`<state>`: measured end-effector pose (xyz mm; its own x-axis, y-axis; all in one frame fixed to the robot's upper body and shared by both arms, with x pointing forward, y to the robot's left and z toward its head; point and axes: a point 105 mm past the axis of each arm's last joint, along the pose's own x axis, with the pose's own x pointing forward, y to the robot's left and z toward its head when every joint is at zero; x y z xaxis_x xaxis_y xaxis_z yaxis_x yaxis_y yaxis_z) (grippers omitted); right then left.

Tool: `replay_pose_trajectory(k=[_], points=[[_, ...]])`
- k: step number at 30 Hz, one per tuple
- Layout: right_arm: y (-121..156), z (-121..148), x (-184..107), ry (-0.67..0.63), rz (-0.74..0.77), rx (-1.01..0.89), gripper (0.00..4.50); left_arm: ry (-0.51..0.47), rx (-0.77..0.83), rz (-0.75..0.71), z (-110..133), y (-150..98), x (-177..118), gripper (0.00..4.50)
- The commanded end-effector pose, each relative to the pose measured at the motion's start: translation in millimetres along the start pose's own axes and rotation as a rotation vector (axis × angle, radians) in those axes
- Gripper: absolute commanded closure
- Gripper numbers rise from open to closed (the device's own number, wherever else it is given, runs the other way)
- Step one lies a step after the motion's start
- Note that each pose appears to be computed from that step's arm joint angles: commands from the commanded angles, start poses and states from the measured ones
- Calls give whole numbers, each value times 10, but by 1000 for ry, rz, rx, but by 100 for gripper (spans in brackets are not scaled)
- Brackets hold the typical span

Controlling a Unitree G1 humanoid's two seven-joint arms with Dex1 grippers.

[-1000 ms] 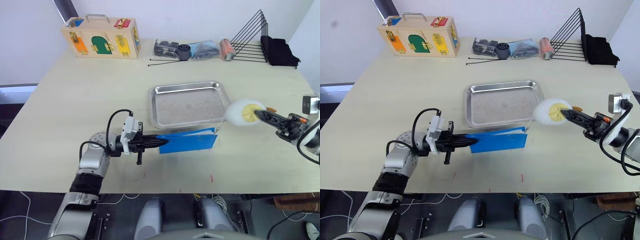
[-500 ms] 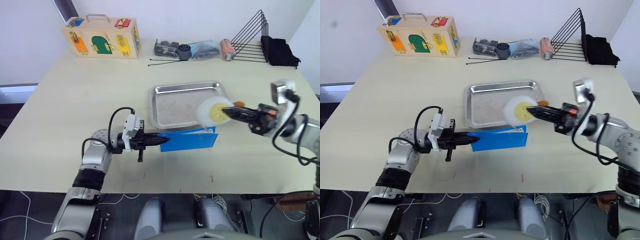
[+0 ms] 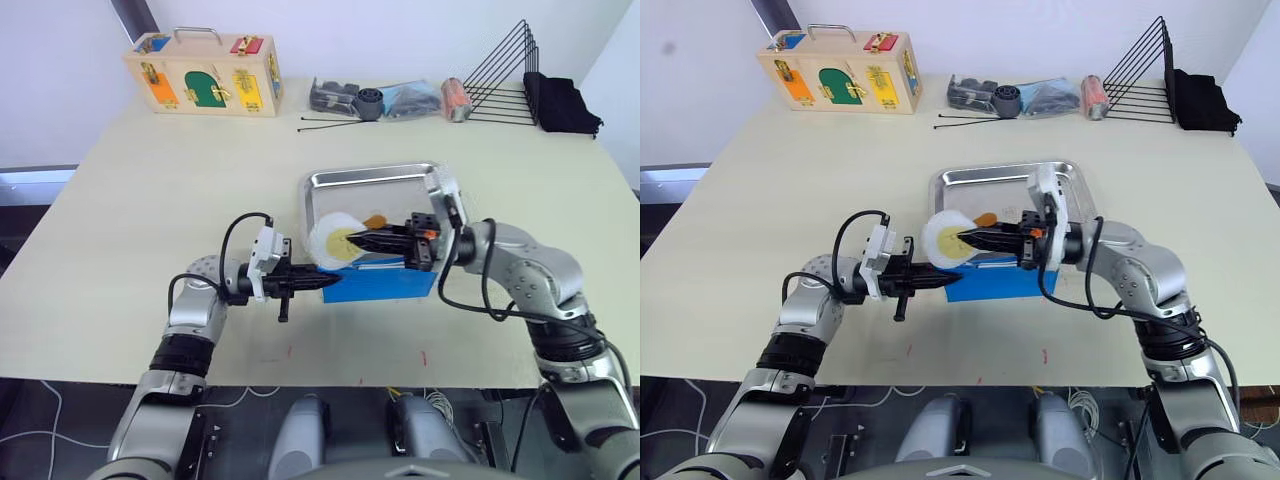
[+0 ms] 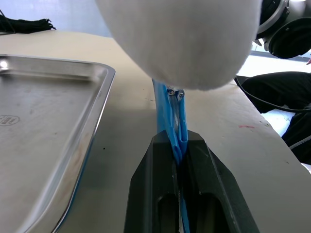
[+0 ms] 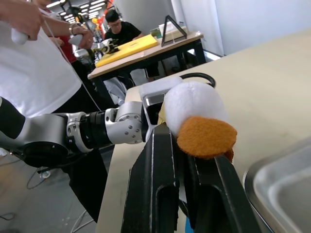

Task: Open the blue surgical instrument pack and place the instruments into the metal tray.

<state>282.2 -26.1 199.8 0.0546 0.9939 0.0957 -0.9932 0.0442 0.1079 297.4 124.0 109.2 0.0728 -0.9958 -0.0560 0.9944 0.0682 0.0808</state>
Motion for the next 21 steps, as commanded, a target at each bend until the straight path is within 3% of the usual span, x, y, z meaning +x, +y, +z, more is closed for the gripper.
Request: replay_pose_trajectory(k=[1, 10, 13, 20, 21], points=[[66, 183, 66, -69, 31, -76, 440, 14, 1, -22, -40, -48, 35, 450], [345, -102, -118, 98, 156, -124, 440, 18, -1, -16, -54, -48, 24, 450], [404, -239, -150, 180, 200, -162, 351, 18, -1, -17, -51, -45, 22, 450], [415, -417, -194, 248, 226, -203, 4, 14, -2, -18, -57, -38, 42, 450], [420, -403, -219, 249, 226, -202, 4, 13, -2, -18, -57, -39, 42, 450]])
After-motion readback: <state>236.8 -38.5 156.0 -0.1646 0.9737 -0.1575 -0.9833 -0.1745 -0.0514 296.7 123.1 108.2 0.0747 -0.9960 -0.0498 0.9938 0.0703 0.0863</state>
